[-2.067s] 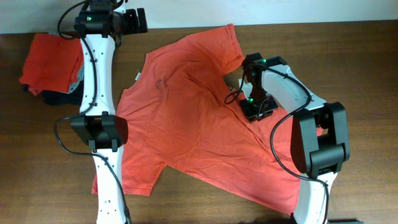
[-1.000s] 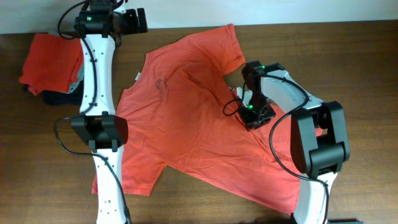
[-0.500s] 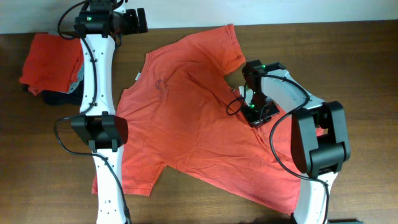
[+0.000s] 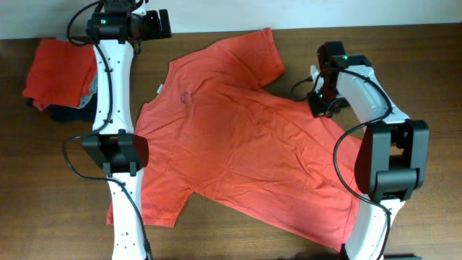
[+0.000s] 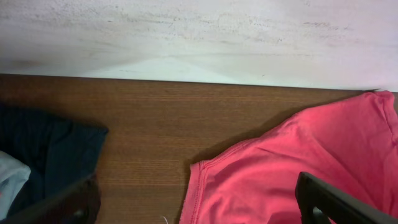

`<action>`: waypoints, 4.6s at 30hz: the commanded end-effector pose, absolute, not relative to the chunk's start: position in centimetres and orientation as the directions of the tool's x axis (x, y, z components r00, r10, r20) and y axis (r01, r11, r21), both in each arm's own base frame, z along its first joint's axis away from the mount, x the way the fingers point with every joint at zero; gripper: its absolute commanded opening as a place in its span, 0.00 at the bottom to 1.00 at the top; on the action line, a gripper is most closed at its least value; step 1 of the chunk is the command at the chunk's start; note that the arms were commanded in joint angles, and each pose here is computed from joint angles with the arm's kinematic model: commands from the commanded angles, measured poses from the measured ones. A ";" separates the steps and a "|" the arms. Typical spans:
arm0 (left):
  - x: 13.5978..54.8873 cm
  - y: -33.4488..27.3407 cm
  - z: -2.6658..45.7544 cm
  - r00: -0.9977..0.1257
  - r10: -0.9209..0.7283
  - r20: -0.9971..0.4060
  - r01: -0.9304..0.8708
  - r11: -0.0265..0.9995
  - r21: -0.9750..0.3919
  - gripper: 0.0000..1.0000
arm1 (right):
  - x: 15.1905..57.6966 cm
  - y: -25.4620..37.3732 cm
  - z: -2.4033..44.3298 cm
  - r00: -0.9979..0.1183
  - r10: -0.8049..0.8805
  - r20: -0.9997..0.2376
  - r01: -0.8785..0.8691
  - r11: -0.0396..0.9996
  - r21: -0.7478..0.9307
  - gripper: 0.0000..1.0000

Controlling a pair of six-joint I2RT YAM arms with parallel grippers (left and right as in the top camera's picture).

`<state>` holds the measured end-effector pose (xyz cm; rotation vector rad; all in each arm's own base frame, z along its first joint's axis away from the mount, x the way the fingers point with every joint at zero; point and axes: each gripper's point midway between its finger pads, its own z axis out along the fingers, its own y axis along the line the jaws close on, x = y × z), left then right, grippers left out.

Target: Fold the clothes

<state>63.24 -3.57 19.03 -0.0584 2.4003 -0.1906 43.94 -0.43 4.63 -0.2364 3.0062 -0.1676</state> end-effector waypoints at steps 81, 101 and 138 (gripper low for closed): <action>63.1 -3.8 20.2 -0.730 -0.096 -0.677 0.021 0.986 -0.163 0.99 | 38.7 -7.9 0.6 -0.920 0.393 0.005 0.392 0.919 -0.041 0.04; 63.1 -3.8 20.2 -0.730 -0.096 -0.676 0.020 0.986 -0.163 0.99 | 42.2 -11.6 -4.1 -0.881 0.449 -0.151 0.456 0.890 -0.010 0.04; 63.1 -3.8 20.1 -0.731 -0.097 -0.675 0.020 0.986 -0.163 0.99 | 38.4 -13.3 3.5 -0.828 0.547 0.125 0.560 0.819 0.126 0.04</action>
